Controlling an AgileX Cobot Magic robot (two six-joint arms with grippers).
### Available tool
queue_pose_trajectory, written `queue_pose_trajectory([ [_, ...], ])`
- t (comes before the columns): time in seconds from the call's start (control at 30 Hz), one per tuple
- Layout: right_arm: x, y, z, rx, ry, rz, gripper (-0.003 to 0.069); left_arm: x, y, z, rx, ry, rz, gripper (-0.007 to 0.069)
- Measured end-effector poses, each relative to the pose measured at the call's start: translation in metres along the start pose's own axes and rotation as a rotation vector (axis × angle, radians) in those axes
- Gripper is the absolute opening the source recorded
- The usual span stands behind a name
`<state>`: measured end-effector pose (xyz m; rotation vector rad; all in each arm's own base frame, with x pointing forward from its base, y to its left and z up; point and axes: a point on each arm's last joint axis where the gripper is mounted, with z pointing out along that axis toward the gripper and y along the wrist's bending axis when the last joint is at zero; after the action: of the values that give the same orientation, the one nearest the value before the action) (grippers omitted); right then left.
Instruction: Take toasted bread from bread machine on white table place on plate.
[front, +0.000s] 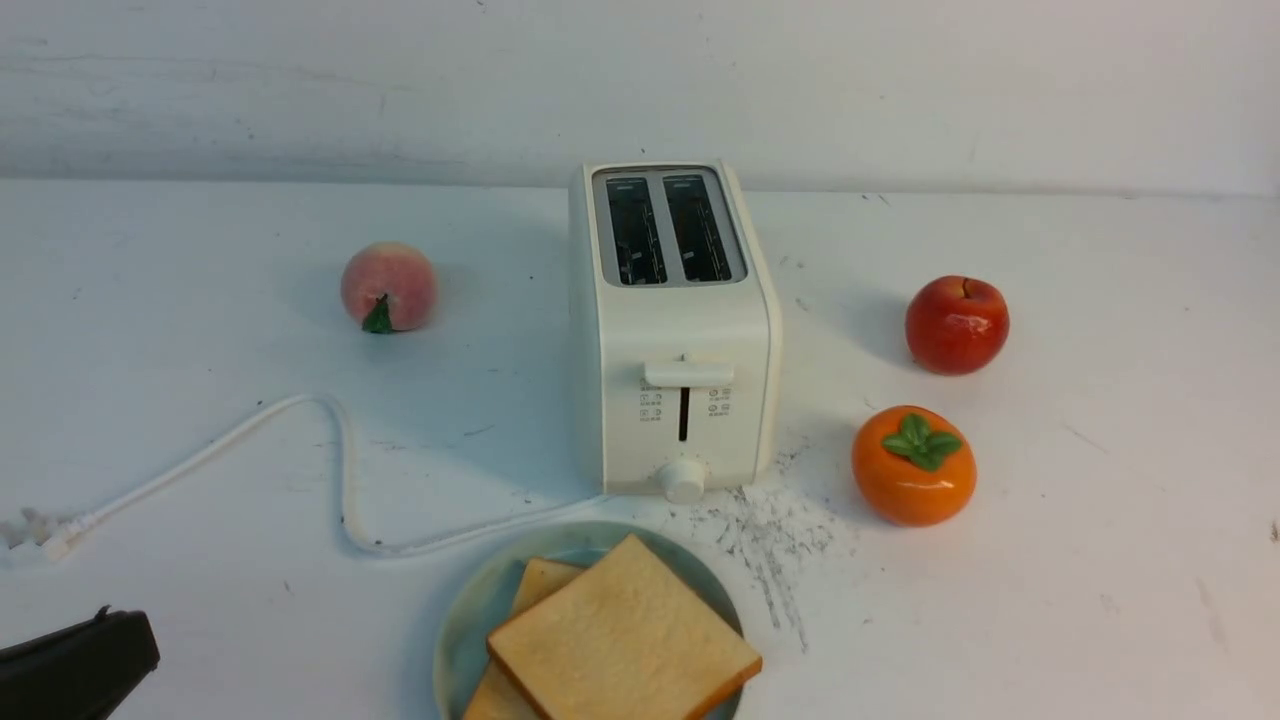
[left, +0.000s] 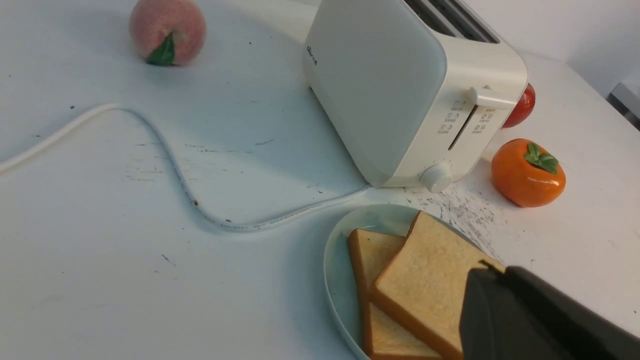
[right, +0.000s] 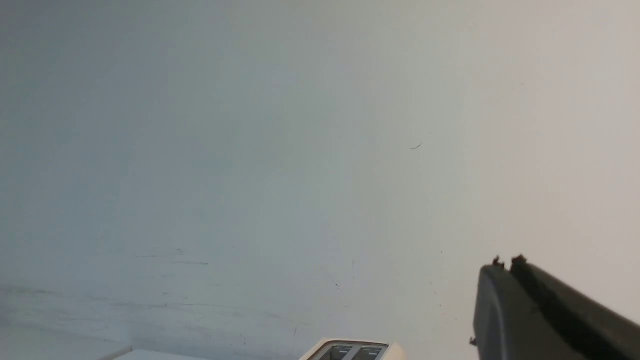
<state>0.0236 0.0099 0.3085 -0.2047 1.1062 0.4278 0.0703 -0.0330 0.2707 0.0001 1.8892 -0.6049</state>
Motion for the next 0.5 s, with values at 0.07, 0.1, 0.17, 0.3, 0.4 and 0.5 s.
queue_pose_trajectory([
  [0.07, 0.000, 0.000, 0.000, 0.000, 0.000, 0.000, 0.0012, 0.000, 0.000, 0.000, 0.000, 0.000, 0.000, 0.0003],
  [0.1, 0.000, 0.000, 0.000, 0.000, 0.000, 0.000, 0.0012, 0.000, 0.000, 0.000, 0.000, 0.001, 0.000, 0.0003],
  [0.17, 0.000, 0.000, 0.000, 0.000, 0.000, 0.000, 0.0012, 0.000, 0.000, 0.000, 0.000, 0.001, 0.000, 0.0003],
  [0.3, 0.000, 0.000, 0.000, 0.000, -0.001, 0.000, 0.0012, 0.006, 0.003, 0.000, -0.004, 0.007, 0.008, 0.0003],
  [0.4, 0.000, 0.000, 0.000, 0.000, -0.001, 0.000, 0.0015, 0.017, 0.010, -0.001, -0.028, -0.008, 0.025, 0.0006],
  [0.5, 0.000, 0.000, 0.000, 0.000, -0.001, 0.000, 0.0018, 0.036, 0.026, -0.003, -0.118, -0.076, -0.001, 0.0011],
])
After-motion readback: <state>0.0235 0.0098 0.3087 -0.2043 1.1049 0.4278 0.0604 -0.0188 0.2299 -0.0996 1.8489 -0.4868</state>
